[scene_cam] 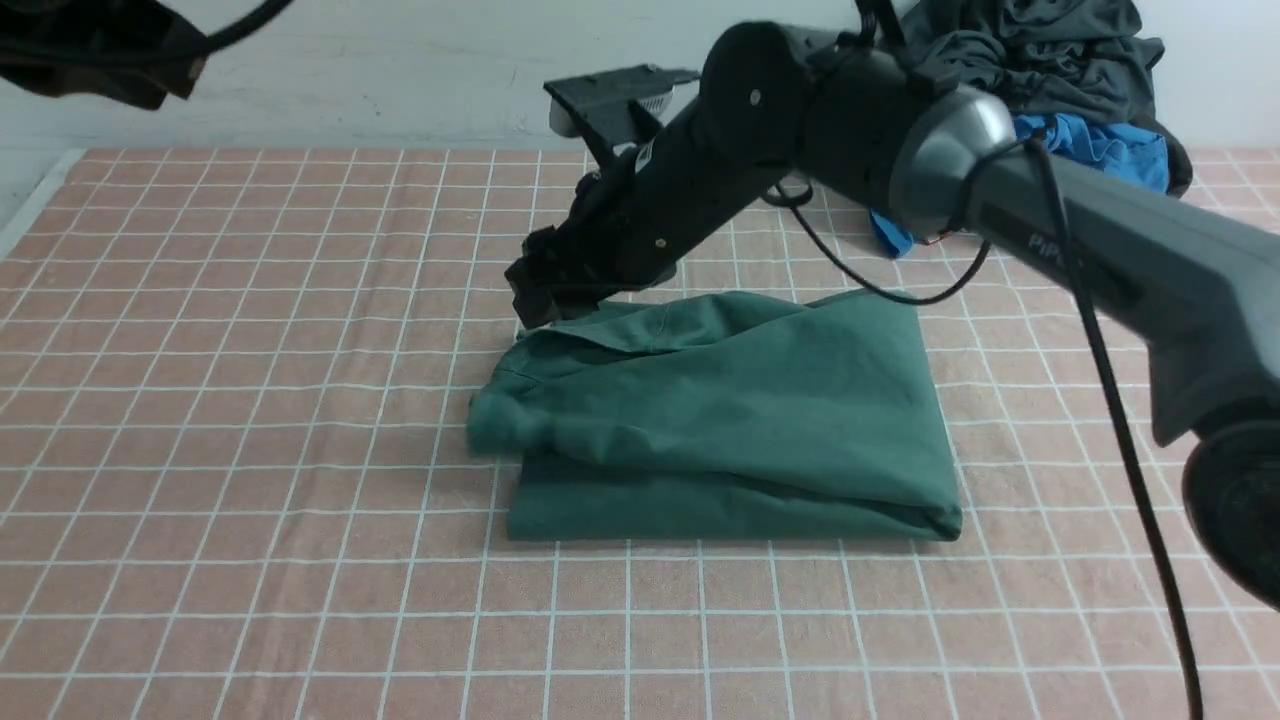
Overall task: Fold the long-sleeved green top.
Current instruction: Use the right arm to drag the right edge of the fabric to the left and folds it over the left edge
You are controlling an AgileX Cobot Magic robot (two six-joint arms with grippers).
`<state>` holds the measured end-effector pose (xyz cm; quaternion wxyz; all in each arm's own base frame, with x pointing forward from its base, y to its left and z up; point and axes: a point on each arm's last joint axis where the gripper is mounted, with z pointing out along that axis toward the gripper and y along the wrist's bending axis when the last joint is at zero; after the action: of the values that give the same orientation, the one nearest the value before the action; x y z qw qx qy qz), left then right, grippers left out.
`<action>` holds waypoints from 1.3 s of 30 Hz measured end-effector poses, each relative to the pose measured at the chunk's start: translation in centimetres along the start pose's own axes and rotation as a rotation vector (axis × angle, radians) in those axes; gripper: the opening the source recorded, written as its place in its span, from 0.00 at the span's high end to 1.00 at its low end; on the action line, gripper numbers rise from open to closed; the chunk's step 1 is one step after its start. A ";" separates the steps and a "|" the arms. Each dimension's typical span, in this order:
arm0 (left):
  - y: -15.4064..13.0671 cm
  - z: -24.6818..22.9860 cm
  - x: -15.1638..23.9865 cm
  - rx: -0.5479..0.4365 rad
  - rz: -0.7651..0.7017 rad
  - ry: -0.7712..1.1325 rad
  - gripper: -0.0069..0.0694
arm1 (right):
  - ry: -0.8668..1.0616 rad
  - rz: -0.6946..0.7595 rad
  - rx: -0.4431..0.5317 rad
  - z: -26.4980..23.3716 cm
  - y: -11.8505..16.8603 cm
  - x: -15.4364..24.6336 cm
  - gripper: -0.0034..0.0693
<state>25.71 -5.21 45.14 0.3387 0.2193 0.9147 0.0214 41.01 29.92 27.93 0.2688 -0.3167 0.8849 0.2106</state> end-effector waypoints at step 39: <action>-1.5 3.6 1.0 0.127 -0.040 0.030 0.91 | 0.012 0.098 0.329 5.9 -10.2 1.9 0.42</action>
<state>26.78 -6.51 41.46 0.3109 0.2216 0.9234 -0.0403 48.68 25.06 20.20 0.3013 -0.2261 0.9234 0.0737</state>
